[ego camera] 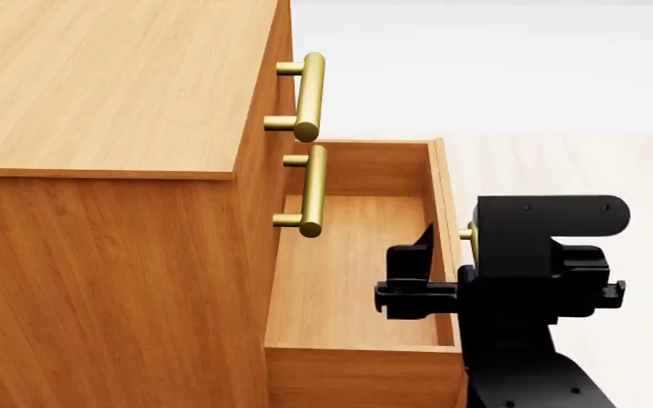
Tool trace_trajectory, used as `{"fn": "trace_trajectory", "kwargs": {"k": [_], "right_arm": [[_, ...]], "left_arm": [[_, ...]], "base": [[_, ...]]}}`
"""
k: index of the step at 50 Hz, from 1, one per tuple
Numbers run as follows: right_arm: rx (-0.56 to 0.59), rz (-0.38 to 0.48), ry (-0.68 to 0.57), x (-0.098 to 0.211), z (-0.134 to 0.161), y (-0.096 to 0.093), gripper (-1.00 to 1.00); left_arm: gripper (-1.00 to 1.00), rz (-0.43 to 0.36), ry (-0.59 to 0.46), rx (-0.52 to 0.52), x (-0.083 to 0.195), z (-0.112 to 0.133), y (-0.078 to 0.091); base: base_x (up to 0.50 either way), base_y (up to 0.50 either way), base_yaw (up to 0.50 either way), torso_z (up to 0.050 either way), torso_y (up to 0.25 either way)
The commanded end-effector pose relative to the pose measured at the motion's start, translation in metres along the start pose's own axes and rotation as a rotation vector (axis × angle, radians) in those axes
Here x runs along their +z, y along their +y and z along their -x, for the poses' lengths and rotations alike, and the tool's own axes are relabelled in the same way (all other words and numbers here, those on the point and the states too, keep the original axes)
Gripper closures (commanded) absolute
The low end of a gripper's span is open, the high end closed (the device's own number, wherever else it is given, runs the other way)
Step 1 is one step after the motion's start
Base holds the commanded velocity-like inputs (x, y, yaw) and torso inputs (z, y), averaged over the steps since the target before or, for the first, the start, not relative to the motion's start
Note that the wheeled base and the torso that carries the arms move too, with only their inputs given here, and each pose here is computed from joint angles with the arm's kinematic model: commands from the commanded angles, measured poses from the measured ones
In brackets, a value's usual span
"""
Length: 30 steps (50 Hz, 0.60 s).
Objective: Put the bowl in the bottom drawer of the cabinet and close it.
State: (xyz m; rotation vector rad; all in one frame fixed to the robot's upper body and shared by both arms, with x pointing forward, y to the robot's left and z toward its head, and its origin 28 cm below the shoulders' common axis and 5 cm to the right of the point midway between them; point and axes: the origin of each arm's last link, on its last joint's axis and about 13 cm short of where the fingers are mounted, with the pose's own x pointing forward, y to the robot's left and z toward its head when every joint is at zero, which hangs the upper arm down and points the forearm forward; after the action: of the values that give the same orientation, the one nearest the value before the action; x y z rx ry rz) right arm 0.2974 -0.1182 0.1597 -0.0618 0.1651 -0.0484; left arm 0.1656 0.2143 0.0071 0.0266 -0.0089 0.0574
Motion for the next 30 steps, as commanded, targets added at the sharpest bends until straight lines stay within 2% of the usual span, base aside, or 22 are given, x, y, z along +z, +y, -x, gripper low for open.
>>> {"fn": "trace_trajectory", "kwargs": {"k": [1,20,30], "right_arm": [[0.013,0.021,0.045,-0.004,-0.009,0.000,-1.00],[0.035,-0.014,0.144,0.012,-0.018,-0.002,-1.00],[0.063,-0.017,0.255,0.014,-0.021,-0.003,-1.00]], "left_arm": [[-1.00,-0.002,-0.001,-0.001,-0.006,-0.001,0.000],[-1.00,-0.005,-0.004,0.000,-0.006,-0.001,0.000],[-1.00,-0.004,-0.004,0.000,-0.005,0.000,0.000]], "base": [[0.00,0.00,0.00,0.000,0.000],[0.00,0.00,0.00,0.000,0.000],[0.00,0.00,0.00,0.000,0.000]]}}
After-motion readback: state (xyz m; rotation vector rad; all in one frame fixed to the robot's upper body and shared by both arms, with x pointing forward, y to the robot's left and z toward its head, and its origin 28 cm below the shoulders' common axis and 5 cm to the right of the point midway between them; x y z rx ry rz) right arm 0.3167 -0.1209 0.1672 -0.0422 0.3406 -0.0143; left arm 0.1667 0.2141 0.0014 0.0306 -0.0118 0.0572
